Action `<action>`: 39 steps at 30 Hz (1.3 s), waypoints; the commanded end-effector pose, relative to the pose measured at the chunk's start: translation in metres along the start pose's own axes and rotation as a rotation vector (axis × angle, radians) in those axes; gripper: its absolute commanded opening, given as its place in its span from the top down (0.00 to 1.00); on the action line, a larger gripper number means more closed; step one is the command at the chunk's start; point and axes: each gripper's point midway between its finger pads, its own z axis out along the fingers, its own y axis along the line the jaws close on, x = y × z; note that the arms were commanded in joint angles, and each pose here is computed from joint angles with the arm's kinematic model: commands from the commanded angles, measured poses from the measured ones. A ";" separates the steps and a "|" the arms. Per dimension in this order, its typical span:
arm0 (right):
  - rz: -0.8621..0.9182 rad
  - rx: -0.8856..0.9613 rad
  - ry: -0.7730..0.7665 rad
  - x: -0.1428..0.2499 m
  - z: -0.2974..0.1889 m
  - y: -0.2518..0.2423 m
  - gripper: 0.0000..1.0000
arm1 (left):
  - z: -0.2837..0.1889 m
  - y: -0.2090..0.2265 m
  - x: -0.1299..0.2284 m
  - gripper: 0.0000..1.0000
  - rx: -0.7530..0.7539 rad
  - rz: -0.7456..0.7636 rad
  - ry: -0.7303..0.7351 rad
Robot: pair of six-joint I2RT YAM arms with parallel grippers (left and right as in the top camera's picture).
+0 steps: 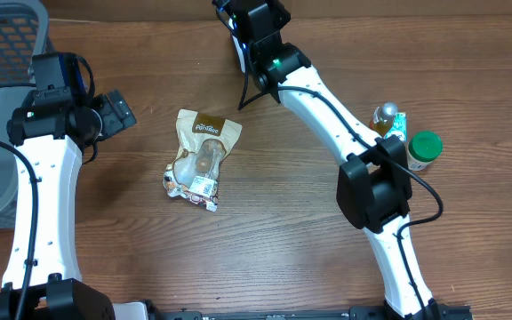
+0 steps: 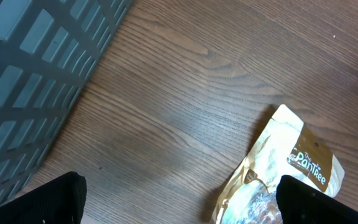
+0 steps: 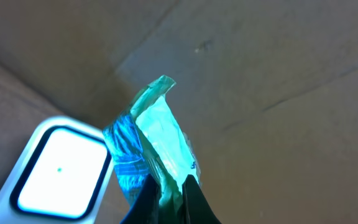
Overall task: Scan the item barcode
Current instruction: 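Hold the tissue pack's barcode against the white scanner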
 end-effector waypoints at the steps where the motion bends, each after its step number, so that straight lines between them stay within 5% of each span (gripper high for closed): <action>1: 0.021 0.073 -0.002 0.000 0.009 -0.004 0.96 | -0.004 0.000 -0.004 0.00 0.003 0.010 -0.017; 30: -0.088 -0.323 0.114 0.050 -0.002 0.110 0.96 | -0.004 0.000 -0.004 0.00 0.003 0.010 -0.018; 39: -0.080 -0.337 0.096 0.046 -0.003 0.111 0.96 | -0.004 0.000 -0.004 0.00 0.003 0.010 -0.018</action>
